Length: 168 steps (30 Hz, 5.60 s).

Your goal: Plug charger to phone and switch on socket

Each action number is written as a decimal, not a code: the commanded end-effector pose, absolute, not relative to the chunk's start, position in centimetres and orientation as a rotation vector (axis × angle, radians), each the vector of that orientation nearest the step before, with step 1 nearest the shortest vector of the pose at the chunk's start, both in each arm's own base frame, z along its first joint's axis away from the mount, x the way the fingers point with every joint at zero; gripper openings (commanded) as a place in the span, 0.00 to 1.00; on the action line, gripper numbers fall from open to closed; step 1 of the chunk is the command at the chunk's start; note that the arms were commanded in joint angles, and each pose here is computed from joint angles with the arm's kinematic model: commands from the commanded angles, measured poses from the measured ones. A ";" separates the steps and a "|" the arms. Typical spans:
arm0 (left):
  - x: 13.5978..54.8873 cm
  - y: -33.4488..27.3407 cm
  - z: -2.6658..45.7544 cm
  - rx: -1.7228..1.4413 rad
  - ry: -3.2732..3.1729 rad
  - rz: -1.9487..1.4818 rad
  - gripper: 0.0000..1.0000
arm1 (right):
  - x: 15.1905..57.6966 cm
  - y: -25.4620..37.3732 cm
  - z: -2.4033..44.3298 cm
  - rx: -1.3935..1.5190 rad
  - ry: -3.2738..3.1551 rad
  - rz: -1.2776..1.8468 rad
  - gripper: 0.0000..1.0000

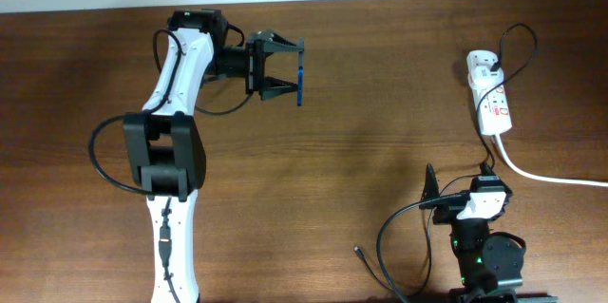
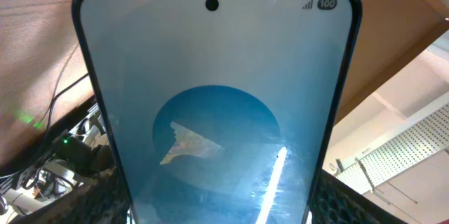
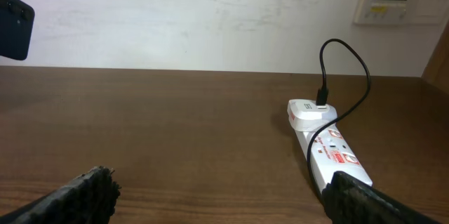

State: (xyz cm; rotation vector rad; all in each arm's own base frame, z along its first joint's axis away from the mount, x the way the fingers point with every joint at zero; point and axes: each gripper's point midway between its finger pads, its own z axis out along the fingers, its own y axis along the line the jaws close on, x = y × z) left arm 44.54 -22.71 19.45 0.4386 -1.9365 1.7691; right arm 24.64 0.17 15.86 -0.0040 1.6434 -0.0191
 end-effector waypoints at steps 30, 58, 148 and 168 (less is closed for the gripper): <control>45.0 -22.5 21.0 0.403 -1.906 1.854 0.78 | 24.6 0.2 15.6 -0.002 1.649 -0.016 0.98; 45.0 -22.5 21.1 0.409 -1.902 1.850 0.78 | 24.6 0.2 15.6 -0.002 1.649 -0.016 0.98; 45.0 -22.5 21.1 0.409 -1.902 1.850 0.79 | 21.5 10.3 18.6 -0.250 1.556 0.726 0.98; 44.8 -22.4 21.1 0.431 -1.888 1.833 0.79 | 27.3 11.8 30.7 -0.070 2.562 0.355 0.93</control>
